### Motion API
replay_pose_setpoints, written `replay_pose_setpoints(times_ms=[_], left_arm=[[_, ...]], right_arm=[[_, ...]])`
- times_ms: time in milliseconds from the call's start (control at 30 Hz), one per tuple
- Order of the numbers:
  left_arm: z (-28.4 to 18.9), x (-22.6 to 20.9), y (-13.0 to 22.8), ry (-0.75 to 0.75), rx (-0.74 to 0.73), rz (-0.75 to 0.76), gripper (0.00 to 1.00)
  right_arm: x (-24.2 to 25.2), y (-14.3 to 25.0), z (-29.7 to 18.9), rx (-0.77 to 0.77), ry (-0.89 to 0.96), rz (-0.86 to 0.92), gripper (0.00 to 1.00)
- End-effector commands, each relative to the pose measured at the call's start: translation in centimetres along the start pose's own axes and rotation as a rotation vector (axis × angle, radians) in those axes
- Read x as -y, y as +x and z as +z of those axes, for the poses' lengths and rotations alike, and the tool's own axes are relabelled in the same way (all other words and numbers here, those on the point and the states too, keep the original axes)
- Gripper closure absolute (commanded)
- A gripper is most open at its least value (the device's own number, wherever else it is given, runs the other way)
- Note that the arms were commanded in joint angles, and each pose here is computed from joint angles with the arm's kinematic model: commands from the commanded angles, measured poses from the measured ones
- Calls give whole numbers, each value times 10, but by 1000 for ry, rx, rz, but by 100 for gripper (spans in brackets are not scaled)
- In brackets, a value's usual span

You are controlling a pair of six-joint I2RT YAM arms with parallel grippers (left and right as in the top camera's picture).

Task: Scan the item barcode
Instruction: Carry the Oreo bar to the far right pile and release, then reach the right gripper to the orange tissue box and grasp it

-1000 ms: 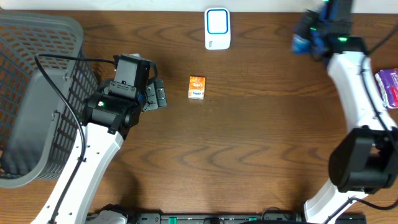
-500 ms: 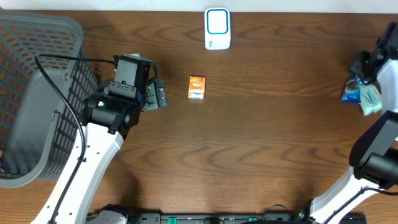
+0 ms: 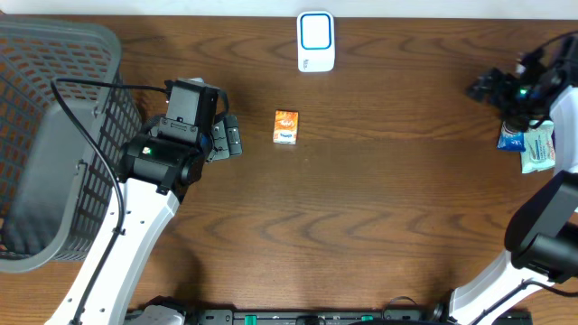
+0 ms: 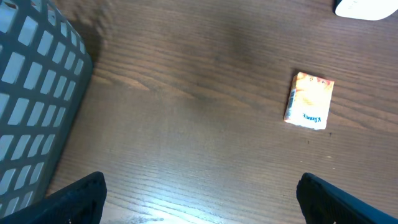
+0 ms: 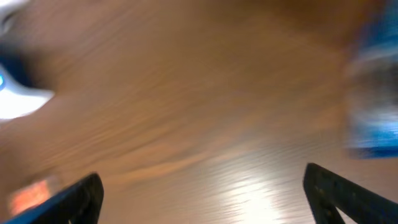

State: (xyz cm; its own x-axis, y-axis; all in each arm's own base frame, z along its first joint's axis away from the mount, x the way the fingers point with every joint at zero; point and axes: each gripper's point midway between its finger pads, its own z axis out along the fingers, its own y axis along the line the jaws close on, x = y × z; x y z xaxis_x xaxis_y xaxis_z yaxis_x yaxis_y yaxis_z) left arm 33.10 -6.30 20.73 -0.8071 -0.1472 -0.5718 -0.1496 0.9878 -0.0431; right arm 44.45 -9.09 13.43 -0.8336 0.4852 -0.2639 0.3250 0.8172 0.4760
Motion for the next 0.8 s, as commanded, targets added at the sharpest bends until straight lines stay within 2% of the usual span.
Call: replay_pose_setpoints(times_ms=[0, 167, 400, 600, 767], left_arm=[[0, -1, -1, -7, 2, 18, 2], [0, -1, -1, -7, 2, 18, 2], [0, -1, -1, -7, 2, 18, 2], [0, -1, -1, -7, 2, 18, 2], [0, -1, -1, -7, 2, 18, 2]], right_arm=[[-86, 37, -5, -136, -344, -45, 1], [-119, 93, 35, -278, -288, -130, 1], [-171, 158, 71, -390, -282, -218, 1], [-216, 192, 83, -403, -311, -333, 1], [-224, 212, 100, -347, -173, -449, 1]])
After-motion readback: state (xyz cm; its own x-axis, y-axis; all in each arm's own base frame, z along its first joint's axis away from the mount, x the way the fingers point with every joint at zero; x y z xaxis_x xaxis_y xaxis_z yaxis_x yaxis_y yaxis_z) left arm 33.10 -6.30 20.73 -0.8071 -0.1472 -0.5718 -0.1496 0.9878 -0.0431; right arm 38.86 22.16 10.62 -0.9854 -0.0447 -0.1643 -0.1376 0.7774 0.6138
